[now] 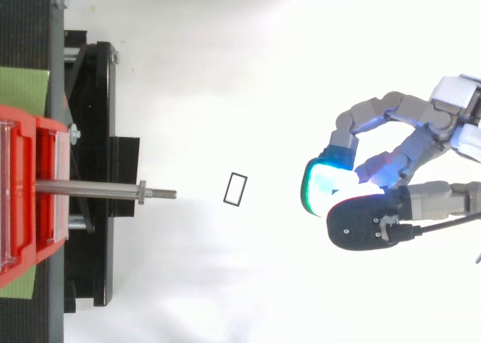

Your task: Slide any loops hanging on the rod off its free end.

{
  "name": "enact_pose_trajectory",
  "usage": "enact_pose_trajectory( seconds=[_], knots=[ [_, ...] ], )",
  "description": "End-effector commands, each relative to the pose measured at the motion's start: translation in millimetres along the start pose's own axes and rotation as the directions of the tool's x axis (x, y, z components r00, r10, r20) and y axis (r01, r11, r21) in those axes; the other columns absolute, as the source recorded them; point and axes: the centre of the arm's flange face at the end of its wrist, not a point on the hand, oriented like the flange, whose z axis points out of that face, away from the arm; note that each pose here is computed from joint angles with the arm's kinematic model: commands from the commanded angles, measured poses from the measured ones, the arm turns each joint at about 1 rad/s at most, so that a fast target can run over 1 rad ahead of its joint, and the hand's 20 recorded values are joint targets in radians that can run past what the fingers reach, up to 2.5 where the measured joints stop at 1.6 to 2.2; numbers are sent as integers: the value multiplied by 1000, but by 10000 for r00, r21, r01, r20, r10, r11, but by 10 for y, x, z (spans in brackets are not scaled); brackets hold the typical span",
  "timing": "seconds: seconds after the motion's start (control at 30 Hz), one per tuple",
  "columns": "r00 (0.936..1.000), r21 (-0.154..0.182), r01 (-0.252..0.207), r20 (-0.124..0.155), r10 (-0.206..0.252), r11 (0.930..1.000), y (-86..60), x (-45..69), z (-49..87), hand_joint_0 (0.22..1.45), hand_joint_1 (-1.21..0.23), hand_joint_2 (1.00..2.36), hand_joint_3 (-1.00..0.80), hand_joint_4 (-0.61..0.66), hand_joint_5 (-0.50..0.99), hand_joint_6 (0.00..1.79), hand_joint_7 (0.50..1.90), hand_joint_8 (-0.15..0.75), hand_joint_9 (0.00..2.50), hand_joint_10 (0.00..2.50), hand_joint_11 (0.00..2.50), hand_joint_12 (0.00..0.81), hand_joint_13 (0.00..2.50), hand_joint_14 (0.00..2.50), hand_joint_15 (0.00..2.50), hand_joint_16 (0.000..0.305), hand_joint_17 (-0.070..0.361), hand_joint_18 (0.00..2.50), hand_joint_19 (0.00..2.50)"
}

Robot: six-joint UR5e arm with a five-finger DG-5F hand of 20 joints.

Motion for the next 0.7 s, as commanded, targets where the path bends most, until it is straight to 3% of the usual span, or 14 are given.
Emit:
enact_pose_trajectory(
  seconds=[0.0, 0.37, 0.57, 0.67],
  knots=[
    [10000, 10, -4, -16, 4, 10000, -1, -8, 1, 552, -665, 1002, -477, 78, -118, 848, 985, 263, 1211, 22, 559, 336, 842, 12, 310, 48, 107, 880, 606],
    [10000, 6, 2, -15, -2, 10000, -1, 0, -2, 508, -674, 1000, -500, 106, -109, 813, 983, 274, 1202, 19, 532, 348, 851, 11, 295, 50, 112, 902, 598],
    [10000, -17, -15, -34, 15, 10000, 7, 4, -1, 576, -475, 1000, -500, 113, -90, 769, 1023, 258, 1229, 22, 525, 328, 860, 12, 304, 46, 104, 891, 618],
    [10000, -4, -7, -32, 6, 10000, -1, 6, 5, 610, -496, 1006, -429, 105, -83, 747, 1068, 262, 1228, 21, 521, 327, 867, 12, 308, 46, 103, 890, 621]
  ],
)
